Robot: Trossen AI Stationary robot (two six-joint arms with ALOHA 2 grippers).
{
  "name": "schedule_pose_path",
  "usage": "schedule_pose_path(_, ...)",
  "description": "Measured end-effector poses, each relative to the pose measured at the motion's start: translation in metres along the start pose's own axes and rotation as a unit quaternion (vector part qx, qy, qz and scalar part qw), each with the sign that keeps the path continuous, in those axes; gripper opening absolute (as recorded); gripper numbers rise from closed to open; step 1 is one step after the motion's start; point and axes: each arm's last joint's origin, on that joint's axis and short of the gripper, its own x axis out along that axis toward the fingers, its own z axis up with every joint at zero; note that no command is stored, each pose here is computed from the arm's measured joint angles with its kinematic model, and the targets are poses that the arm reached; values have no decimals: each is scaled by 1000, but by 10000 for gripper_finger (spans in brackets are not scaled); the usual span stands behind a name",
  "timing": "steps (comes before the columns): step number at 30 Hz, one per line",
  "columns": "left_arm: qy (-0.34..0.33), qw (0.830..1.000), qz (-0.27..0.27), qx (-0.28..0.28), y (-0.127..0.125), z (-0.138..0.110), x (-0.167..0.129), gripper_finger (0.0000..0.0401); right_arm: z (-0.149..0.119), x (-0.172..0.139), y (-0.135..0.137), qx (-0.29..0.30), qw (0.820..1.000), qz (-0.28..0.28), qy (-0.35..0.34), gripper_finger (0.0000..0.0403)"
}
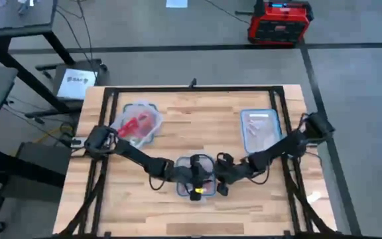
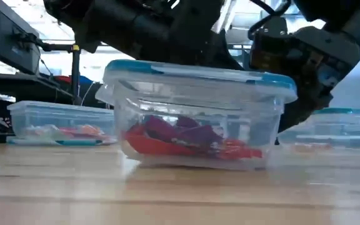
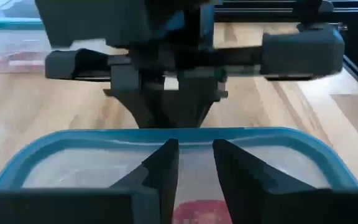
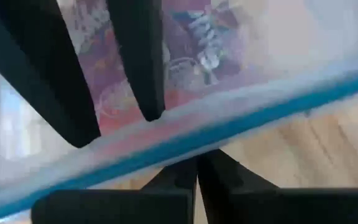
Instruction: Sort candy
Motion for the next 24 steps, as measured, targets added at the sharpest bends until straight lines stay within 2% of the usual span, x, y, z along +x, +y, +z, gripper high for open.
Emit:
schedule_pose_path(3, 2, 1000, 0, 5, 0, 0, 0, 93, 2, -5, 0, -12, 1000, -7, 13, 0)
schedule_pose_path(6, -13, 1000, 5, 10, 1, 6, 0, 93, 1, -21, -4, -20, 998, -37, 45, 0)
schedule_pose_path(13, -20, 1000, 2, 13, -4, 21, 3, 93, 11, -73, -6, -37, 997, -65, 28, 0)
schedule_pose_path(16, 1, 999, 0, 36, -9, 37, 0, 93, 20, -98, -7, -38, 998, -52, -10, 0)
schedule_pose_path(19, 58, 996, -5, 74, -15, 60, -13, 93, 29, -117, -2, -49, 996, -21, -68, 0)
schedule_pose_path(24, 162, 983, 1, 88, -24, 107, -62, 93, 47, -119, 13, -71, 983, 20, -170, 0)
